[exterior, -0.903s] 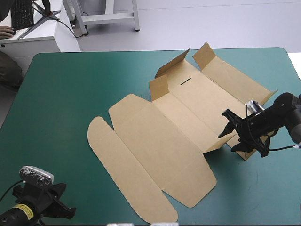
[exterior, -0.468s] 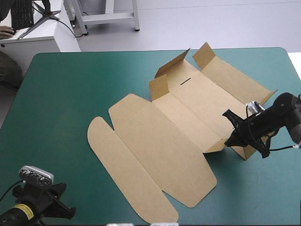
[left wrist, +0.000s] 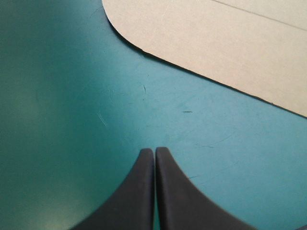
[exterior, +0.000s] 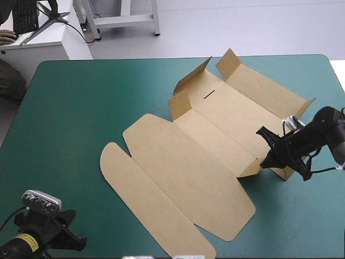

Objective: Fold the box

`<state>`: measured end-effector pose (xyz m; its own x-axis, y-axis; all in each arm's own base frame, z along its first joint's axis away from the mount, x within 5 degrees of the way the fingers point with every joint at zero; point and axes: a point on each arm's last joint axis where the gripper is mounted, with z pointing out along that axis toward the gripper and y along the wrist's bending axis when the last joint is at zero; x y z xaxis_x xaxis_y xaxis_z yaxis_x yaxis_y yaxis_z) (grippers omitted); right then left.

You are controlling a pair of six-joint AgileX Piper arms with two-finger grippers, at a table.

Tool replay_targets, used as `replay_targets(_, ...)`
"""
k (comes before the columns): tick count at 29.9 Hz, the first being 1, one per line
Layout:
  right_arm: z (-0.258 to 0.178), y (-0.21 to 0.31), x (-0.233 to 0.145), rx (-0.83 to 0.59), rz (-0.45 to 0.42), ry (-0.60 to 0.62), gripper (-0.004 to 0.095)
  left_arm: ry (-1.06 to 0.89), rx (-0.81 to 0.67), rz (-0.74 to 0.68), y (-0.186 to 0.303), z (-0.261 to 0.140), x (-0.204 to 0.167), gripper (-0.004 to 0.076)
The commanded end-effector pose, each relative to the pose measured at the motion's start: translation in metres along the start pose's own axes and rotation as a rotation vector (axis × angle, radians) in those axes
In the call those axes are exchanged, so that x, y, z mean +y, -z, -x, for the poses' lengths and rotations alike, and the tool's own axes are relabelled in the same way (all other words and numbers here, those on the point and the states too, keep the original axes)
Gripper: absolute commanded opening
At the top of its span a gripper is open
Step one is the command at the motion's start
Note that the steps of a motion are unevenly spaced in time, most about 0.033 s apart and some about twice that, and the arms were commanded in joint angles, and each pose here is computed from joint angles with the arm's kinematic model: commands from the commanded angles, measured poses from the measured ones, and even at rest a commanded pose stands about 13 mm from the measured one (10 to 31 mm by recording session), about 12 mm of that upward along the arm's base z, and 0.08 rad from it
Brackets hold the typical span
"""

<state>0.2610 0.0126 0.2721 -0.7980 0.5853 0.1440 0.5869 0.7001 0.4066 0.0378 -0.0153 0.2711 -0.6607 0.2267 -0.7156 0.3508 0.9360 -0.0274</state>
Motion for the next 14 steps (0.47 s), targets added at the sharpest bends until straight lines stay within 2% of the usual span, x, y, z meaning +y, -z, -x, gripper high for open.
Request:
replay_targets(1,-0.0016,0.0138,0.0077,-0.058,0.045,0.056,-0.0018,0.007,-0.066,-0.005,0.0041,0.0104,-0.0005,-0.0009)
replay_targets(3,-0.0015,0.0138,0.0076,-0.059,0.043,0.075,-0.0014,0.007,-0.066,-0.005,0.0041,0.0104,-0.0005,-0.0010)
replay_targets(5,-0.0014,0.0138,0.0074,-0.060,0.041,0.078,0.0031,0.007,-0.066,-0.005,0.0041,0.0104,-0.0005,-0.0009)
replay_targets(7,-0.0015,0.0138,0.0072,-0.059,0.038,0.078,0.0103,0.007,-0.067,-0.005,0.0041,0.0105,-0.0005,-0.0009)
replay_targets(11,0.0000,0.0140,0.0080,-0.076,0.047,0.078,0.0339,0.007,-0.067,-0.005,0.0041,0.0105,-0.0005,-0.0009)
replay_targets(14,0.0026,0.0143,0.0096,-0.105,0.063,0.076,0.0374,0.007,-0.067,-0.005,0.0041,0.0105,-0.0005,-0.0009)
